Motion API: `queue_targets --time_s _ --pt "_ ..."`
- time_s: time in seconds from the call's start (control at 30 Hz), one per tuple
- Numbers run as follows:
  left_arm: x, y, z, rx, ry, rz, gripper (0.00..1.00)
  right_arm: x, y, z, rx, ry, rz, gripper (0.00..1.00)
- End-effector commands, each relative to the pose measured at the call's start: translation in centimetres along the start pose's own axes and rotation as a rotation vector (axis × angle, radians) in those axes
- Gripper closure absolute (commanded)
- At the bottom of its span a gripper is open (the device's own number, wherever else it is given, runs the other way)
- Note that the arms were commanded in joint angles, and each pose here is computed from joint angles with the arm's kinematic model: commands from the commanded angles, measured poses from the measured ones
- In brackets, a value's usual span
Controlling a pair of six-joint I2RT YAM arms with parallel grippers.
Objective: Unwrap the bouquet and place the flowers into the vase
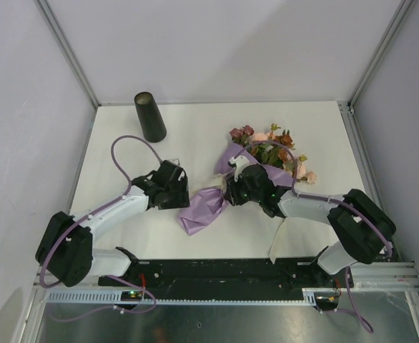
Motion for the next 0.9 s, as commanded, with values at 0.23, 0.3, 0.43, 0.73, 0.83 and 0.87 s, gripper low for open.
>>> queue_targets --time_s 0.23,0.3,0.43,0.73,0.83,0.87 --pt "-1.0 -1.1 0.6 -0.013 0.015 0.04 0.54 -2.1 0.3 -1.2 0.031 -0.027 -0.011 0.75" --pt "-1.0 -1.0 0.6 -0.013 0.01 0.035 0.63 -1.7 0.1 -1.5 0.036 -0.041 0.014 0.83" --pt "-1.1 -0.7 0.7 -0.008 0.004 0.017 0.88 -0.5 -0.1 -2.8 0.029 -0.086 0.066 0.98" --pt "-1.4 0.1 1.0 0.011 -0.014 -0.035 1.0 0.9 -1.2 -3.7 -0.027 -0.131 0.143 1.0" --pt "-1.5 0.4 1.2 0.018 -0.016 -0.044 1.0 1.3 -1.1 -4.1 -0.033 -0.143 0.127 1.0" --pt "-1.4 0.3 1.2 0.019 -0.017 -0.043 1.0 1.5 -1.0 -4.3 -0.032 -0.15 0.116 1.0"
Point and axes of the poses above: each gripper's point midway between its finger pads, its own x axis back along the fingers, its own y axis along the line the jaws close on, z = x × y, the point moved 6 cm from there along x, back along the fingers, and after that the axes turned 1 degree about x, right-handed, at the moved point
